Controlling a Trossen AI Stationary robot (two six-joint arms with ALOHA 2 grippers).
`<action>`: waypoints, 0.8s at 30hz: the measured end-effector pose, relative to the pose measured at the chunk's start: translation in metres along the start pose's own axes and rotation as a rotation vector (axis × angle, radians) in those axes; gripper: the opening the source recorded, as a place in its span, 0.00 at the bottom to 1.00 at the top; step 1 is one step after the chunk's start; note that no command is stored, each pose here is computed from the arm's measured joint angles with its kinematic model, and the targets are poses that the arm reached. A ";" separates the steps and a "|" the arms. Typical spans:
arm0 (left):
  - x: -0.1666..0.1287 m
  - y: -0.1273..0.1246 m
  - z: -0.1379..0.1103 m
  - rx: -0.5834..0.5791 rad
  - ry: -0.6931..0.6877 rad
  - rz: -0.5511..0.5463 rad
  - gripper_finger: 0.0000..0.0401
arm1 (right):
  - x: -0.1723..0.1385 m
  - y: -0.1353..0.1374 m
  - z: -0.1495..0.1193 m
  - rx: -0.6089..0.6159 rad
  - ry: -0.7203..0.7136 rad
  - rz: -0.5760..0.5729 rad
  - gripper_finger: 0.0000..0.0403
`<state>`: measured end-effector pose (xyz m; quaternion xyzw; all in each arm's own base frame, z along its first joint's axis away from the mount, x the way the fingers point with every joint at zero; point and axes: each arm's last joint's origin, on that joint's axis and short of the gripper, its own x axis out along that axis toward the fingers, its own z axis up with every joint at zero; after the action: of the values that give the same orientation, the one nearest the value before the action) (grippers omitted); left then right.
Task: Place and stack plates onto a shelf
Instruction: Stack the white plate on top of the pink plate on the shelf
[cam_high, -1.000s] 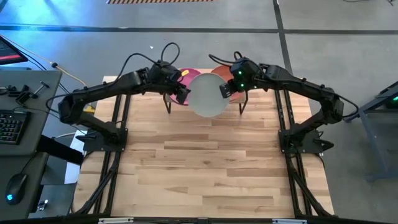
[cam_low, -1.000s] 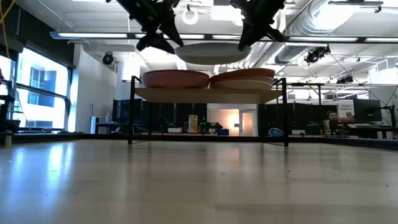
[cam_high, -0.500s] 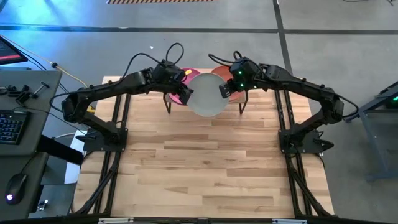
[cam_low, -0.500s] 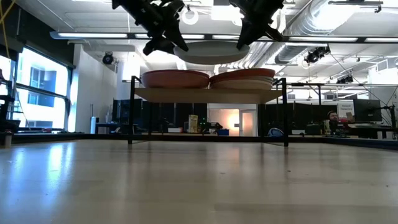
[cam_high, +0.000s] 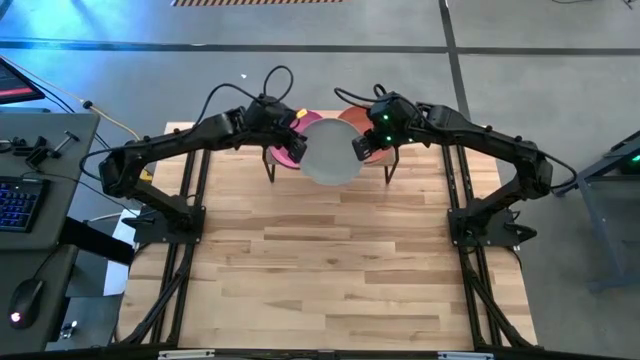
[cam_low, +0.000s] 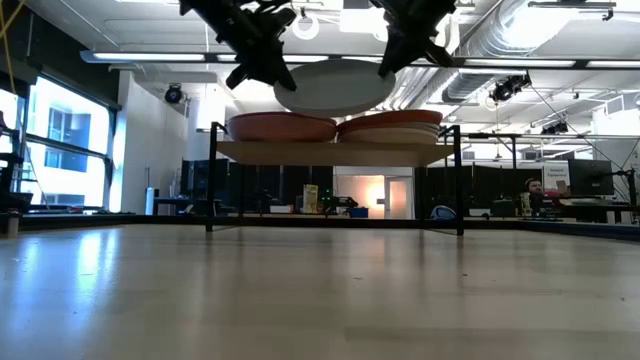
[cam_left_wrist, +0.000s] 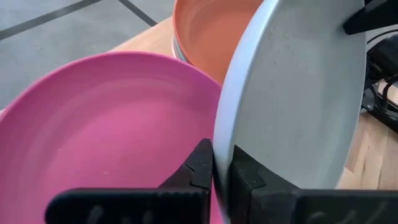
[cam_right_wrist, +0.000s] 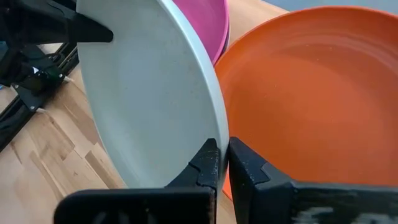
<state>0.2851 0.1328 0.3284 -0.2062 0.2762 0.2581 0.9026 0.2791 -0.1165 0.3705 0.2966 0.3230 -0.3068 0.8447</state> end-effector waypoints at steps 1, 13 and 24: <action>0.000 0.000 0.000 0.000 0.000 -0.001 0.02 | 0.000 0.000 0.000 -0.006 -0.002 0.001 0.00; 0.000 0.002 -0.001 0.003 0.024 -0.029 0.01 | 0.000 0.002 0.004 -0.023 -0.039 0.027 0.21; -0.011 0.030 0.009 -0.060 0.073 0.062 0.01 | -0.014 -0.005 0.016 -0.029 -0.127 0.015 0.36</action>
<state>0.2629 0.1569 0.3347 -0.2337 0.3073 0.2863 0.8769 0.2731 -0.1264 0.3888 0.2666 0.2709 -0.3140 0.8700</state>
